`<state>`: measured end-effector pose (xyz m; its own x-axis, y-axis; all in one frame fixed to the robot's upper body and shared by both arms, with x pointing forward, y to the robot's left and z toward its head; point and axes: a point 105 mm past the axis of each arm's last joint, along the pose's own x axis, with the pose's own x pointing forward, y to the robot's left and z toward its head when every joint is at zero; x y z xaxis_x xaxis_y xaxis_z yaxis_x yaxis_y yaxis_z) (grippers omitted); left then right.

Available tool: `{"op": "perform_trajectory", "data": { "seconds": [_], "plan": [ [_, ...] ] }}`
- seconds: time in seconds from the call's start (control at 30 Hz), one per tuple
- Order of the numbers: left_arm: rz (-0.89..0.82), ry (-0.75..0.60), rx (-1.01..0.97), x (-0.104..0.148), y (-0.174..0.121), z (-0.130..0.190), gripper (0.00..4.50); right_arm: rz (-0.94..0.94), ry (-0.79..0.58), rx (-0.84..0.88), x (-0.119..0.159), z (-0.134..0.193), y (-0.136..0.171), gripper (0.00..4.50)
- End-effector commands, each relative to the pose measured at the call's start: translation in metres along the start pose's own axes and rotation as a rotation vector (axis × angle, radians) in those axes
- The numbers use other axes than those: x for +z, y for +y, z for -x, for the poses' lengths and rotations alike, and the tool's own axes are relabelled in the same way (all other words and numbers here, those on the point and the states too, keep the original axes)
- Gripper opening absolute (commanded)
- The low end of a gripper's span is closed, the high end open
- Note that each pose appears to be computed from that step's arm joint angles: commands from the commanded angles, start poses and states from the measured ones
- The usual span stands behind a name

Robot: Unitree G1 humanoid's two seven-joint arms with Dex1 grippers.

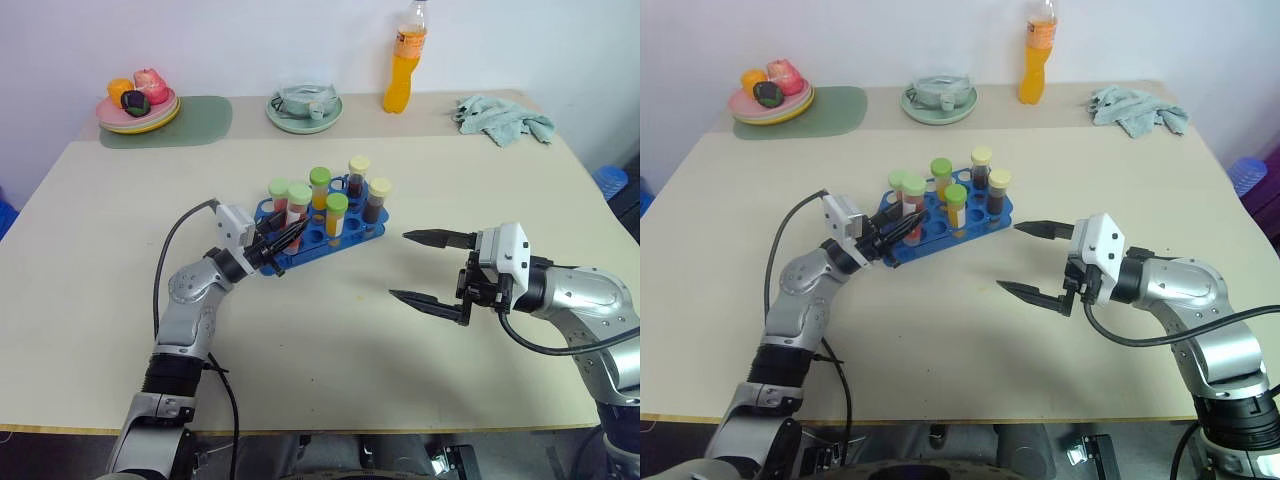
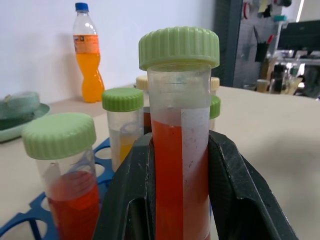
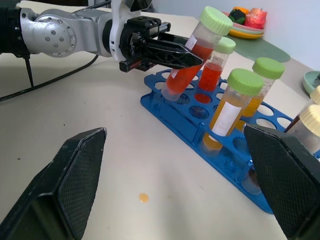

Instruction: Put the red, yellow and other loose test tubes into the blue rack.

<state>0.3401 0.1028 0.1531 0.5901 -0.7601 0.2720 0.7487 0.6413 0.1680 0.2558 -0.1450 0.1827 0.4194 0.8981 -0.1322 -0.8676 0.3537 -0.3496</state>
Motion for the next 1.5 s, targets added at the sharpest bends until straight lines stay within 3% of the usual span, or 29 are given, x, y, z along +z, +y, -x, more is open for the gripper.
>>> {"op": "perform_trajectory", "data": {
  "seconds": [0.03,0.43,0.8,1.5],
  "plan": [
    [-0.043,-0.024,0.016,0.011,0.007,-0.004,0.77,0.050,-0.025,-0.007,0.013,0.001,0.000,4.50],
    [-0.042,-0.003,-0.019,-0.008,0.008,0.003,0.77,0.056,-0.034,-0.035,0.013,-0.001,-0.002,4.50],
    [0.001,-0.077,-0.092,-0.006,0.003,-0.008,0.77,0.067,-0.042,-0.070,0.013,-0.002,-0.002,4.50],
    [0.142,-0.024,-0.149,-0.036,0.022,0.021,0.77,0.087,-0.065,-0.150,0.010,-0.007,-0.002,4.50]
  ]
}}
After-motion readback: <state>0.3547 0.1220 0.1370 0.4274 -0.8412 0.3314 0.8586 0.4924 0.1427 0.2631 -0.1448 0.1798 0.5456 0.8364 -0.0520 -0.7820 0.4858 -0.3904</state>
